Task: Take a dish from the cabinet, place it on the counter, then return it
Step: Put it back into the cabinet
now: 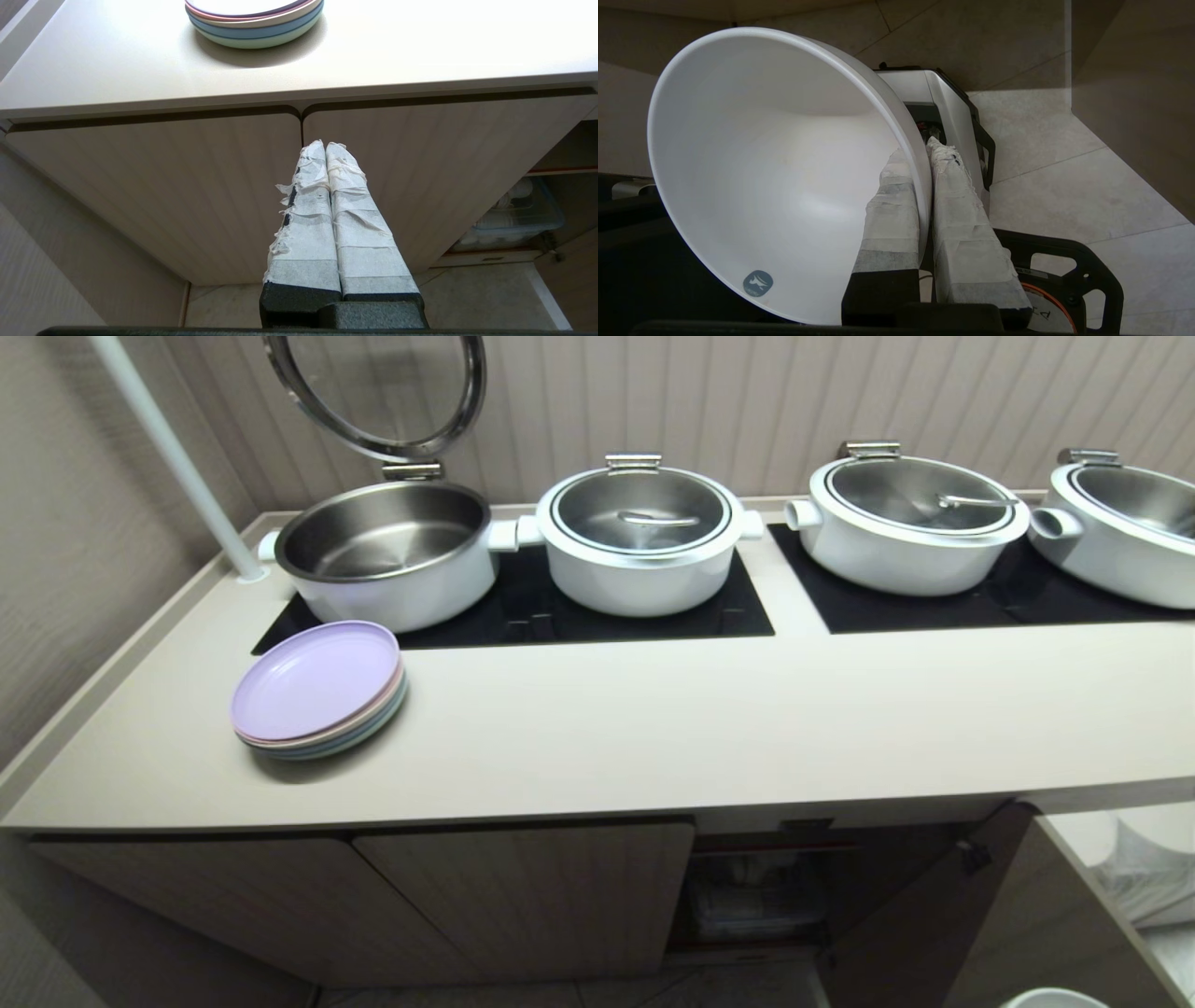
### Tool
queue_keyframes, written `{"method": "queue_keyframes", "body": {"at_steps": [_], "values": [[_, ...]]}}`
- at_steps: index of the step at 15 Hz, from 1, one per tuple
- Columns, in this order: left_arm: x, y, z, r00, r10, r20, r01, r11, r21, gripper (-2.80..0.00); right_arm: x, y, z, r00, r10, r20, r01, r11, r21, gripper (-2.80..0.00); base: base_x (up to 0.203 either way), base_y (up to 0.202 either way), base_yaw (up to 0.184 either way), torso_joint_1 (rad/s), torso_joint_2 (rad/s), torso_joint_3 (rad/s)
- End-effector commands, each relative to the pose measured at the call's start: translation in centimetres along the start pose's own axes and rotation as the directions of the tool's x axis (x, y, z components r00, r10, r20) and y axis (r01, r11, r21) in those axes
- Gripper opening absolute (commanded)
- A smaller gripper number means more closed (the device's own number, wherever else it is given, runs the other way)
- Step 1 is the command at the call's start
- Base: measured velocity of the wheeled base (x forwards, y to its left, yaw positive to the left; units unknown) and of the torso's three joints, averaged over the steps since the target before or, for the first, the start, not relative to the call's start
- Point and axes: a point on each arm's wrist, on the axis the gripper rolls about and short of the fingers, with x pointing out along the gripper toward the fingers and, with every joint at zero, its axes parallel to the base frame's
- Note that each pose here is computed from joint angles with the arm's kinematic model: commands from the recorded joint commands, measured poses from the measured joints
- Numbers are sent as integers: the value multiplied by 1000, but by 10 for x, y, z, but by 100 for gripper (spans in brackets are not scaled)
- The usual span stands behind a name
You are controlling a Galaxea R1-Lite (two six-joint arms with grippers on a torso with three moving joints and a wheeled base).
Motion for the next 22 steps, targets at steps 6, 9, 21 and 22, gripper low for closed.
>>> {"method": "queue_keyframes", "body": {"at_steps": [6, 9, 21, 22], "values": [[0, 0, 0, 1000, 0, 0, 0, 1000, 0, -280, 1, 0, 0, 1000, 2, -12, -1, 1000, 5, -280, 0, 0, 0, 0, 0, 0], [0, 0, 0, 1000, 0, 0, 0, 1000, 0, -280, 1, 0, 0, 1000, 3, -13, -2, 1000, 6, -280, 0, 0, 0, 0, 0, 0], [0, 0, 0, 1000, 0, 0, 0, 1000, 0, -280, 1, 0, 0, 1000, 4, -8, -4, 1000, 4, -280, 0, 0, 0, -17, 34, 20], [0, 0, 0, 1000, 0, 0, 0, 1000, 1, -280, 1, 0, -1, 1000, 4, -8, -4, 1000, 3, -280, 0, 0, 0, -70, 159, 81]]}}
